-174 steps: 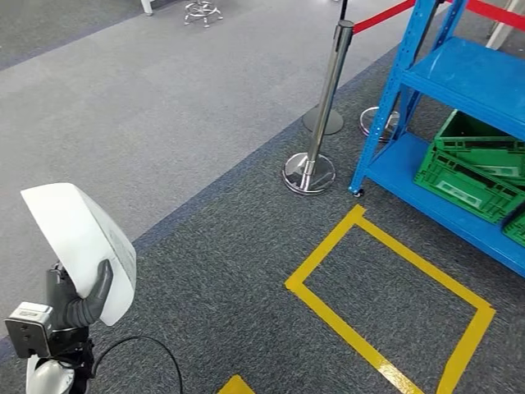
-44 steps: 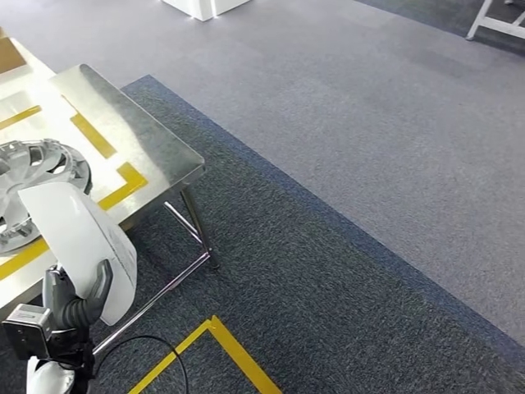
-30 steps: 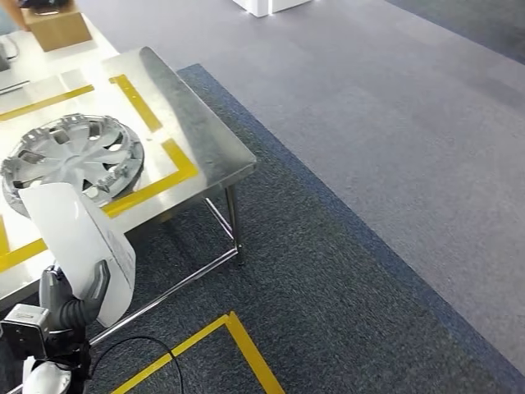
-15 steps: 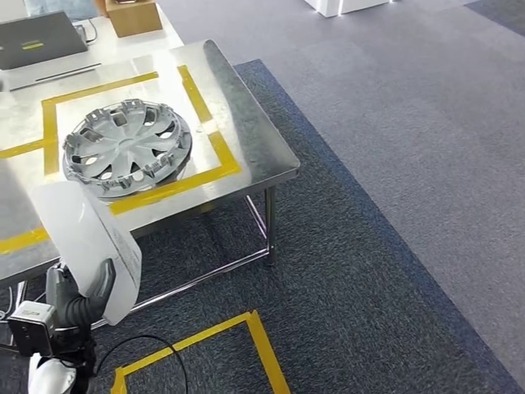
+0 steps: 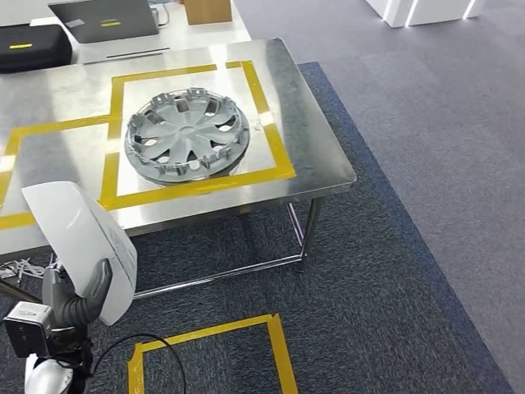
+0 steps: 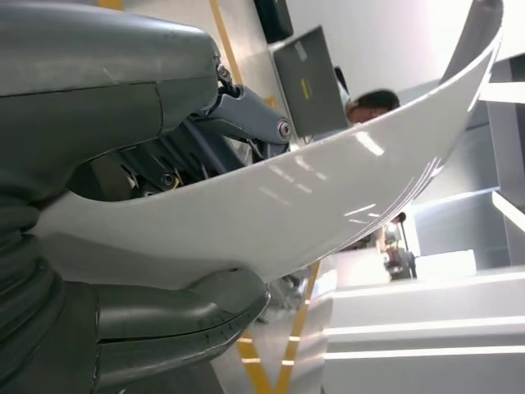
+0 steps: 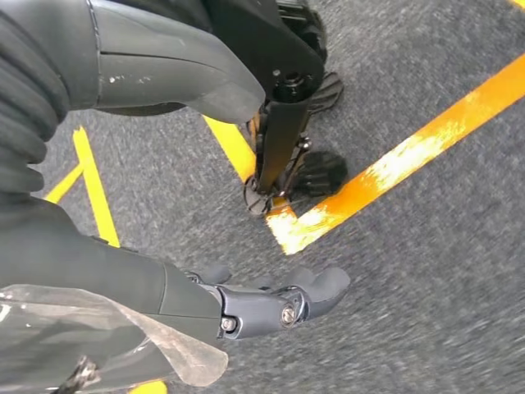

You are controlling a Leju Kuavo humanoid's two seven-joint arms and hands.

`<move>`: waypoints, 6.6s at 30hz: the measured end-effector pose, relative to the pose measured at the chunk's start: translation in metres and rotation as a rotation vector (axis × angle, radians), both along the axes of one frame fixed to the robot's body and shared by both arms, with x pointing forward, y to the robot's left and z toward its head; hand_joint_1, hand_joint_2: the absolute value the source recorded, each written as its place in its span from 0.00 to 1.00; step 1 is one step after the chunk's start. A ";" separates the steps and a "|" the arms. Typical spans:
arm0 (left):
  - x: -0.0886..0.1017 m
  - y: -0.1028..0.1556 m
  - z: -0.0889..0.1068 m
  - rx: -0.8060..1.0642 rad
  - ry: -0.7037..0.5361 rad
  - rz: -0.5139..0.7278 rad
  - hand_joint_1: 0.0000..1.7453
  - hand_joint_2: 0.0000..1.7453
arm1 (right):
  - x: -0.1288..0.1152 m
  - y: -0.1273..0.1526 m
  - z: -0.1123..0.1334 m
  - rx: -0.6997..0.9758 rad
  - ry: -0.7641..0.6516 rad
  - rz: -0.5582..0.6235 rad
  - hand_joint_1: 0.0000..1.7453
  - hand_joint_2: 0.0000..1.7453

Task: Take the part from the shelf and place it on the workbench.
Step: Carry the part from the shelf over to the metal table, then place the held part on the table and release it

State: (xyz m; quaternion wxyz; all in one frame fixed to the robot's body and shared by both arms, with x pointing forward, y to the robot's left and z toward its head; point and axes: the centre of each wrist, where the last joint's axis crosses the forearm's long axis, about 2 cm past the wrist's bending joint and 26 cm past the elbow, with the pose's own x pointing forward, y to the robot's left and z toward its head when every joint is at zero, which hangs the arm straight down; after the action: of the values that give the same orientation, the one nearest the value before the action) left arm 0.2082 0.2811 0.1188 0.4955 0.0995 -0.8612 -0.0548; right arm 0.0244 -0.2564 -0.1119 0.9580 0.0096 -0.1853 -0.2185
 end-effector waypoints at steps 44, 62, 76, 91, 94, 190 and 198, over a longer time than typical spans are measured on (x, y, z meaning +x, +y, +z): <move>0.000 0.000 0.000 -0.001 0.000 0.000 1.00 1.00 | -0.003 0.000 0.000 0.000 0.006 0.000 0.00 1.00; -0.003 0.000 -0.002 0.000 0.007 0.001 1.00 1.00 | -0.002 0.001 0.000 0.002 0.004 0.000 0.00 1.00; 0.000 -0.001 0.000 -0.002 0.000 -0.003 1.00 1.00 | -0.004 -0.001 0.000 -0.001 0.009 -0.001 0.00 1.00; 0.000 -0.001 0.000 -0.001 0.002 -0.004 1.00 1.00 | -0.007 -0.001 -0.001 -0.001 0.014 -0.001 0.00 1.00; 0.000 -0.001 0.000 -0.002 0.000 -0.004 1.00 1.00 | -0.004 -0.001 0.000 -0.001 0.008 0.000 0.00 1.00; 0.001 -0.001 0.000 -0.002 -0.002 -0.005 1.00 1.00 | -0.002 -0.001 0.000 -0.002 0.005 0.000 0.00 1.00; 0.001 -0.001 0.000 -0.002 -0.002 -0.005 1.00 1.00 | -0.002 -0.001 0.000 -0.002 0.005 0.000 0.00 1.00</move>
State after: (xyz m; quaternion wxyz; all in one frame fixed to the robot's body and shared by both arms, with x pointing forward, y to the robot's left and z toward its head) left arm 0.2093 0.2799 0.1193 0.4946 0.0971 -0.8619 -0.0551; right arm 0.0221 -0.2576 -0.1121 0.9585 0.0079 -0.1831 -0.2184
